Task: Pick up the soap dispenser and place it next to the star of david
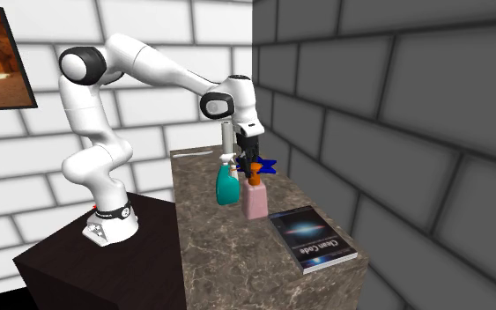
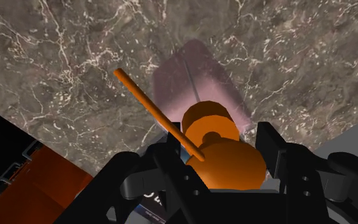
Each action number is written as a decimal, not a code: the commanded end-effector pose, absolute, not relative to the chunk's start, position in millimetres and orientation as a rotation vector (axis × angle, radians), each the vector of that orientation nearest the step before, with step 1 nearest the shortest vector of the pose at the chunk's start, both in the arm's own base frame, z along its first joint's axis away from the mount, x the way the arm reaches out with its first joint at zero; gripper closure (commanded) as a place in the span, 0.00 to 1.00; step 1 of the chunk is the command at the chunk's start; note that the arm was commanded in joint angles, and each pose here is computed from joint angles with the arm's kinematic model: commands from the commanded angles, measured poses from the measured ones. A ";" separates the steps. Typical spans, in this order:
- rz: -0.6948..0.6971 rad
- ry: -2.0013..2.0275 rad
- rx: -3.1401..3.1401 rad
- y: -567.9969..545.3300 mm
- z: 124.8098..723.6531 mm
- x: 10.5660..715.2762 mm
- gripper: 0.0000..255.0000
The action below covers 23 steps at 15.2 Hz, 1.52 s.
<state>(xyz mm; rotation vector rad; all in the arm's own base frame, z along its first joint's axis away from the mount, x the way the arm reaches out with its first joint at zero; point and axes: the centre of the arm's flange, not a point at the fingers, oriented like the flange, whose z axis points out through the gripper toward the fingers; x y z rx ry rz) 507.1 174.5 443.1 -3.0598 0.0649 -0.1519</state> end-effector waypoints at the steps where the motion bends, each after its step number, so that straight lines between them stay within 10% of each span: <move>1: -0.151 0.065 -3.060 174.7 453.9 507.7 1.00; 23: -0.151 0.065 -3.060 174.7 570.0 507.7 1.00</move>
